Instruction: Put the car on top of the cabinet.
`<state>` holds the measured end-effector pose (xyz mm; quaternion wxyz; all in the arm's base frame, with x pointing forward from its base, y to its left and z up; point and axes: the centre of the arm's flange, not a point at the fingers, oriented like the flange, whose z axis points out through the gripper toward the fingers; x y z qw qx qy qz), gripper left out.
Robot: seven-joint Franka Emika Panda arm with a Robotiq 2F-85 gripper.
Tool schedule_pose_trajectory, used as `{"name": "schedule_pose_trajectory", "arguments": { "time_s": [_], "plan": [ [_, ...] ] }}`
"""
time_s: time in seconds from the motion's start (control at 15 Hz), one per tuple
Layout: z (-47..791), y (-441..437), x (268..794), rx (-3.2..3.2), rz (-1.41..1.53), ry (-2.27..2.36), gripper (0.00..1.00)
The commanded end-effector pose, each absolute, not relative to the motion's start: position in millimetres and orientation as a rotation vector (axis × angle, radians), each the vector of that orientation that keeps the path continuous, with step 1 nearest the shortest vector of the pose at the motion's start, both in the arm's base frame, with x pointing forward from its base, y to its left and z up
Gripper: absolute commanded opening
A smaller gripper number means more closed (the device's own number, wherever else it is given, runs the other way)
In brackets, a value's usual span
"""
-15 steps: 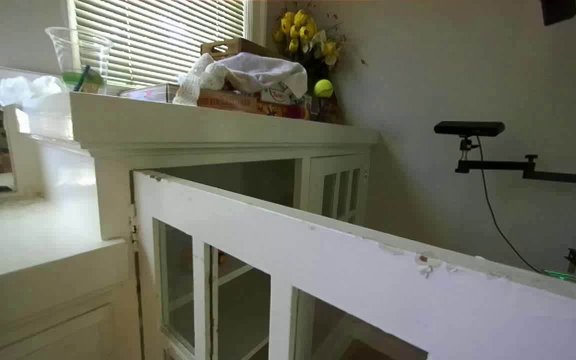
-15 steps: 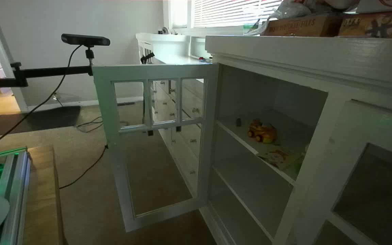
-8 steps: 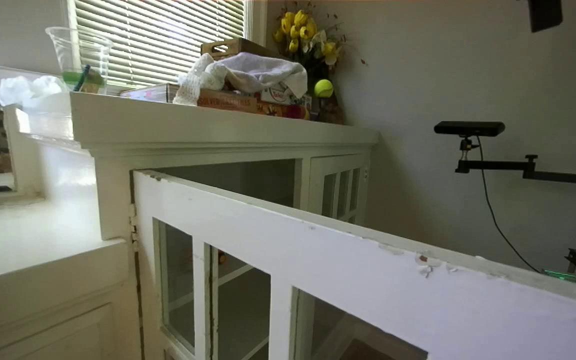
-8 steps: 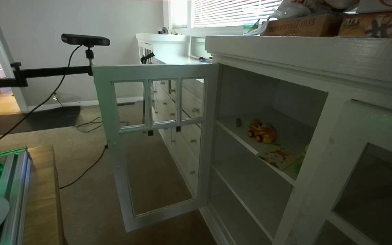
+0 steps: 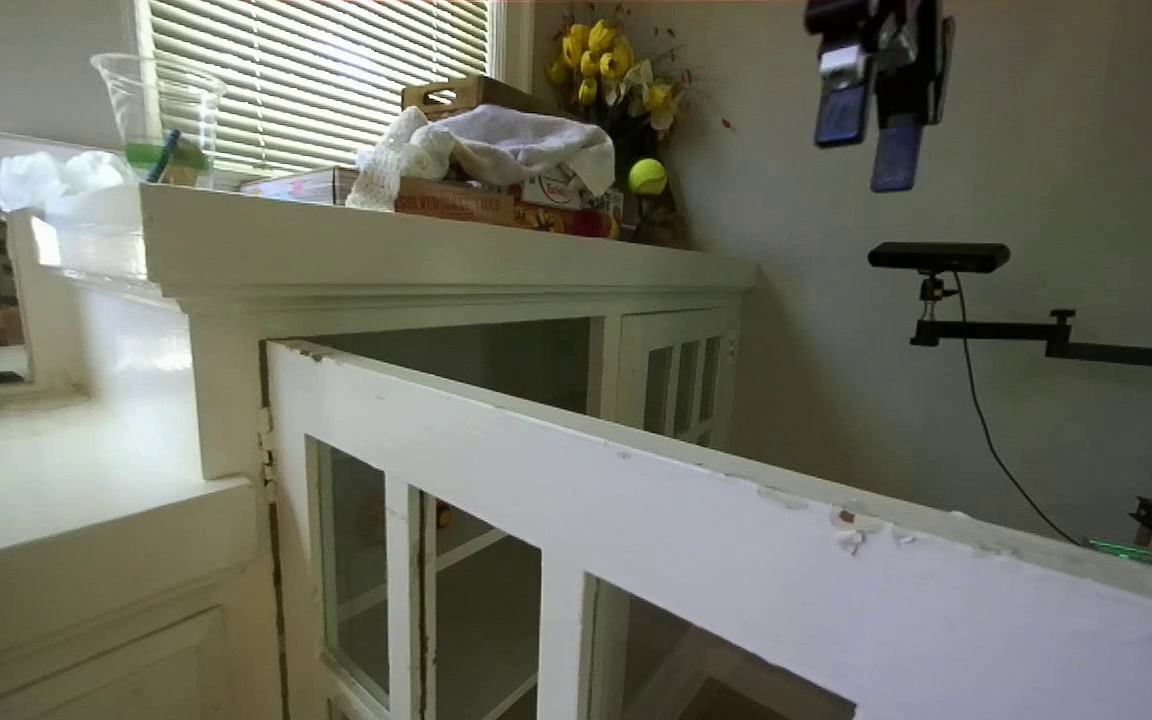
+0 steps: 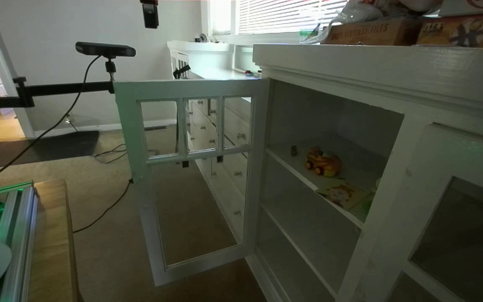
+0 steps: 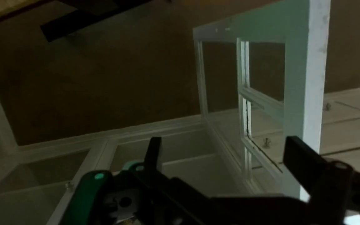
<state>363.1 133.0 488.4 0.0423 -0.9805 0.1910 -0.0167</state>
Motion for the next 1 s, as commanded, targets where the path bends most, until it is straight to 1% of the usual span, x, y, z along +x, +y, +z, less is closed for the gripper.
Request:
{"name": "schedule_pose_trajectory", "arguments": {
  "time_s": [0.0,0.33,0.93],
  "plan": [
    [461.0,120.4,384.8,-2.939,-0.207,0.816,1.0],
    [427.2,87.9,405.2,-2.874,-0.4,0.982,1.0],
    [365.7,35.8,420.4,-2.877,-0.755,0.9,1.0]
  ]
}}
